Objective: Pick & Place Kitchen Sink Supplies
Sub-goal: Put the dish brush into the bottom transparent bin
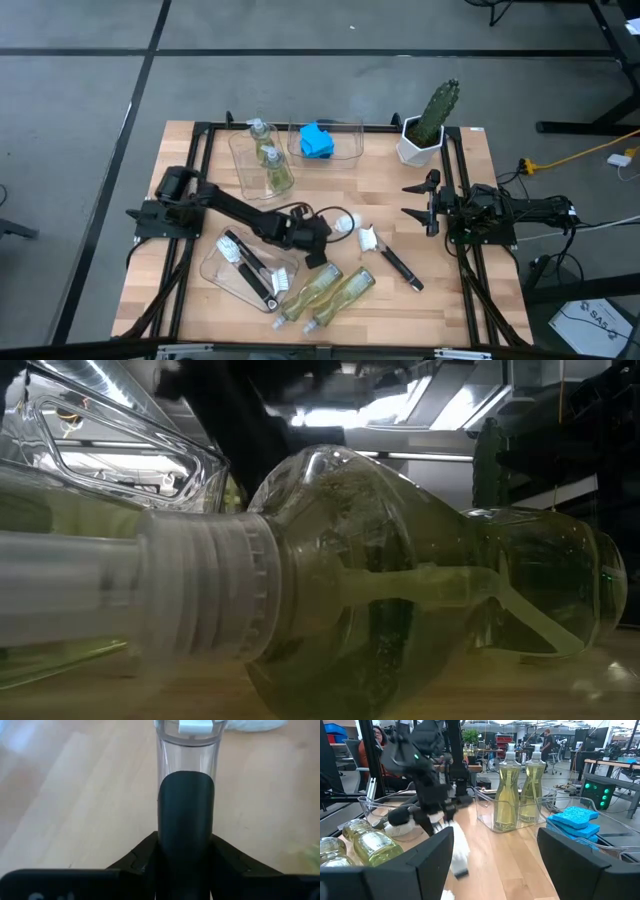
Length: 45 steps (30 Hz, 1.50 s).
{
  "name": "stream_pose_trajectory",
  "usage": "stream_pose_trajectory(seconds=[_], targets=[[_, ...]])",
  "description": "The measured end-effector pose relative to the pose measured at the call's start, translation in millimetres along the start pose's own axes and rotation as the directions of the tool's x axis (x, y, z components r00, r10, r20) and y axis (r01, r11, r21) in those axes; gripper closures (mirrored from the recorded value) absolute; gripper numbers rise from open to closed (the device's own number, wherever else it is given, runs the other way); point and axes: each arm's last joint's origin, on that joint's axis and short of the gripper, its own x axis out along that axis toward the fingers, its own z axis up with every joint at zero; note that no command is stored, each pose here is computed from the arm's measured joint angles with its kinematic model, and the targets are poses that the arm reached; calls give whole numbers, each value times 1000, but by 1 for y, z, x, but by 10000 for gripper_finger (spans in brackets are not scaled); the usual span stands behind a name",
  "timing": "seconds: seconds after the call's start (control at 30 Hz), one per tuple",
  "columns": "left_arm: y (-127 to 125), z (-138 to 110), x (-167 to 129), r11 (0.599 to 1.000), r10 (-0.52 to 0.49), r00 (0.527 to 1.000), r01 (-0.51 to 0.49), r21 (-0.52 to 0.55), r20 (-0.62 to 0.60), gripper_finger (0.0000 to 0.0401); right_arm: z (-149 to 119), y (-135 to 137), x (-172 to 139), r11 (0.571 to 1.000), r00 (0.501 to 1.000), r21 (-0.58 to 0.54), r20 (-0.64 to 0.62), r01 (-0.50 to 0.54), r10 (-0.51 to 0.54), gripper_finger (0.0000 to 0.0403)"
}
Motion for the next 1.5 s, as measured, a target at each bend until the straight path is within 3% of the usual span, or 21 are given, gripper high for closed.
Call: stream_pose_trajectory(seconds=[0.3, 0.53, 0.67, 0.9, 1.07, 1.23, 1.5], targets=[[-20, -3, -91, 997, 62, 978, -72, 42, 199, 285, 0, 0, 0, 1000, 1000, 0, 0, 0, 0, 118], [-36, -17, -166, 995, 96, 888, -98, -18, 449, 285, 0, 0, 0, 1000, 1000, 0, 0, 0, 0, 118], [-45, -35, -194, 997, 27, 880, -57, 50, 474, 285, 0, 0, 0, 1000, 1000, 0, 0, 0, 0, 118], [-50, -73, -209, 960, -63, 942, -33, 278, 329, 285, 0, 0, 0, 1000, 1000, 0, 0, 0, 0, 118], [-43, -97, -213, 931, -104, 993, 80, 356, 48, 285, 0, 0, 0, 1000, 1000, 0, 0, 0, 0, 118], [-34, -118, -218, 928, -87, 959, 176, 329, -269, 285, 0, 0, 0, 1000, 1000, 0, 0, 0, 0, 118], [-28, -127, -223, 941, -36, 930, 155, 302, -366, 285, 0, 0, 0, 1000, 1000, 0, 0, 0, 0, 118]])
